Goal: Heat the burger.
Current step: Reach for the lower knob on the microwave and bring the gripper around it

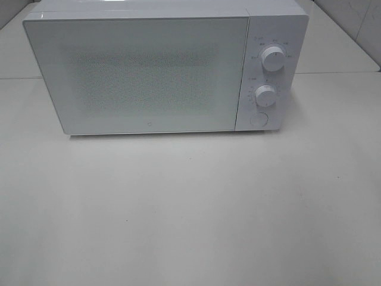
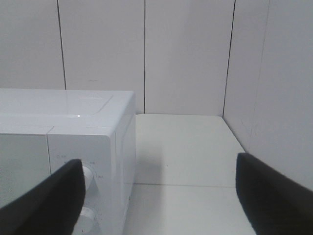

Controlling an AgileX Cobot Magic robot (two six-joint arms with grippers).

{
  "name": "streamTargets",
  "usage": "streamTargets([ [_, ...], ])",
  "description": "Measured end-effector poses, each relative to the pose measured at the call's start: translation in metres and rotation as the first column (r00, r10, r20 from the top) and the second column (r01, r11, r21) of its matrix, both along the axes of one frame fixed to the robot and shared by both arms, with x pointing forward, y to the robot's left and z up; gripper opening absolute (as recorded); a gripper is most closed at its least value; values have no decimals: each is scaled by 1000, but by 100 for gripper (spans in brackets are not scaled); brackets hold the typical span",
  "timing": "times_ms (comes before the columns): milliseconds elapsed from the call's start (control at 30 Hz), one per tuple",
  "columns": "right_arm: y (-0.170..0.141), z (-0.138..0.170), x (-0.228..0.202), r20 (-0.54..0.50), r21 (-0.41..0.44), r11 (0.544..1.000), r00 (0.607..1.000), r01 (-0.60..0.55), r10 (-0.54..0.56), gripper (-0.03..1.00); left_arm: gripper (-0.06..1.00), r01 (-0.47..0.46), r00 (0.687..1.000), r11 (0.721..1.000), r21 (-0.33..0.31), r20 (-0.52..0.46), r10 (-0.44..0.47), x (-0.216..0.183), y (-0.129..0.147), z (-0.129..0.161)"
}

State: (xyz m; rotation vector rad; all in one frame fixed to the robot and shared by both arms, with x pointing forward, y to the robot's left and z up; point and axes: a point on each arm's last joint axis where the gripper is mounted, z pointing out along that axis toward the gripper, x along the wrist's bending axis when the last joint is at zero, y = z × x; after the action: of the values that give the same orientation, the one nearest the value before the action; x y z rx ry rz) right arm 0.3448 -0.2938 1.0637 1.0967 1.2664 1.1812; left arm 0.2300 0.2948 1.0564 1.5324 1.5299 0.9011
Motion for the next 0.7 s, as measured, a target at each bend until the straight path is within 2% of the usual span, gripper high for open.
streamTargets([
  [200,1,-22,29,-45,-3,1000,999,1,-1,80,99,0,1000,1000,0,0,0,0,0,0],
  [233,2,-34,37,-57,-5,1000,998,2,-2,79,99,0,1000,1000,0,0,0,0,0,0],
  [300,2,-38,41,-40,-7,1000,999,2,-3,79,99,0,1000,1000,0,0,0,0,0,0],
  [433,2,-63,53,-8,-8,1000,1000,4,-4,78,99,0,1000,1000,0,0,0,0,0,0],
  [700,3,-88,74,-16,-15,1000,1000,5,-6,78,99,0,1000,1000,0,0,0,0,0,0],
])
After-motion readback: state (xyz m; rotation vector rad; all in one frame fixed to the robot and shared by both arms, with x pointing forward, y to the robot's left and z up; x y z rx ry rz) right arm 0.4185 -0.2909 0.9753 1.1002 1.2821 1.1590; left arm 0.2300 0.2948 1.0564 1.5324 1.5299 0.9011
